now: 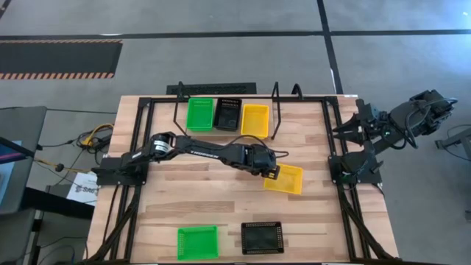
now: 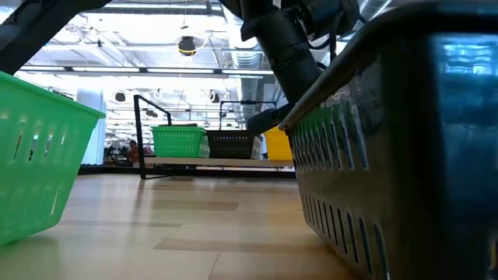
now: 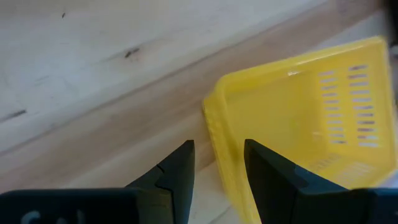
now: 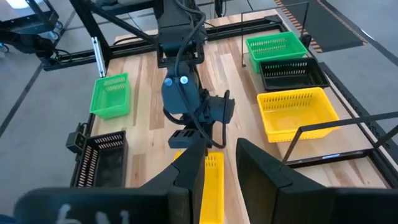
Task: Stack baskets on shelf by color
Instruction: Stack the yellow basket on top of the yellow basket on the shelf
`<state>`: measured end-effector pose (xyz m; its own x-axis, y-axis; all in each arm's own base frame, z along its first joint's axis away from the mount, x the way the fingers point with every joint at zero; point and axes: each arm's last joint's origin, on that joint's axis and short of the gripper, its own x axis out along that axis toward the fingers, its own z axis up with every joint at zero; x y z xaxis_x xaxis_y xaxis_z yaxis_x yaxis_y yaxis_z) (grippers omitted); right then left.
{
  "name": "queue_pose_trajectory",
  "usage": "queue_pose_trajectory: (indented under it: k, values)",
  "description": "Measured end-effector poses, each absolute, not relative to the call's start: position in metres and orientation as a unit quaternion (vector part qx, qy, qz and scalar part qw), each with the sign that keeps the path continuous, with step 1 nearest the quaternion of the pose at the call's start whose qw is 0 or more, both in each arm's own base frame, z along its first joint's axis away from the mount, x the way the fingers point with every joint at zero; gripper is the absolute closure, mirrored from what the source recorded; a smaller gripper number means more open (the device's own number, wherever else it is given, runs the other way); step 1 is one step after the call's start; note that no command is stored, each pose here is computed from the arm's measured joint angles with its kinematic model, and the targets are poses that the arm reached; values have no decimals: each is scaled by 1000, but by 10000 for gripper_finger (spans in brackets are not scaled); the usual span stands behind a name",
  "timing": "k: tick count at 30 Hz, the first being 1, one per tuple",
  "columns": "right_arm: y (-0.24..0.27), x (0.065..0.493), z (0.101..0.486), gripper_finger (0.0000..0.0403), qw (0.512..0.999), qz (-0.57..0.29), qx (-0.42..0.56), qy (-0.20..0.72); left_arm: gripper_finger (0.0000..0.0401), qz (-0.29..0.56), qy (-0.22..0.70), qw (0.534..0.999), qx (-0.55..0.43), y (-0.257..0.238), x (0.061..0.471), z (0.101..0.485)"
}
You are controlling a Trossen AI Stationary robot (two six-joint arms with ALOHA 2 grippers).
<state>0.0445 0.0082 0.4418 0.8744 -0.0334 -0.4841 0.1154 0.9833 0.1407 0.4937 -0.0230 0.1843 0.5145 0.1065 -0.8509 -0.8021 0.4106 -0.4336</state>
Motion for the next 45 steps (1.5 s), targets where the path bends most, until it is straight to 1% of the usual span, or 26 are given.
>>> queue_pose_trajectory:
  k: [11,15,17,19,23,26,28,30,31,32,36,41,44,45]
  values:
    - [8,44,442,290,965,-38,81,248,276,304,382,735,-470,-24,495,184]
    - [8,45,442,290,965,-37,78,248,276,303,392,728,-474,-24,497,172]
    - [8,45,442,290,965,-36,76,247,276,288,382,730,-489,-25,503,168]
    - [8,45,442,290,965,-36,76,247,276,284,399,720,-491,-26,502,164]
    - [8,45,442,290,966,-36,75,247,277,282,407,716,-492,-26,504,153]
    - [8,45,442,290,966,-35,75,247,297,269,403,724,-490,-26,506,155]
    - [8,45,442,290,966,-36,75,247,330,265,408,731,-479,-25,505,155]
    - [8,45,442,290,966,-35,75,247,373,261,412,741,-462,-25,505,156]
    - [8,45,442,290,966,-36,75,247,387,257,414,747,-453,-24,505,159]
    - [8,45,442,290,966,-35,75,247,391,251,411,754,-447,-24,507,163]
    - [8,45,442,290,966,-36,75,247,399,243,403,783,-406,-23,512,194]
    - [8,45,442,290,966,-36,75,247,401,261,399,819,-320,-17,506,262]
    - [8,45,442,290,966,-36,76,246,401,272,376,844,-268,-12,485,299]
    - [8,45,442,290,966,-36,76,246,401,285,376,844,-253,-9,474,308]
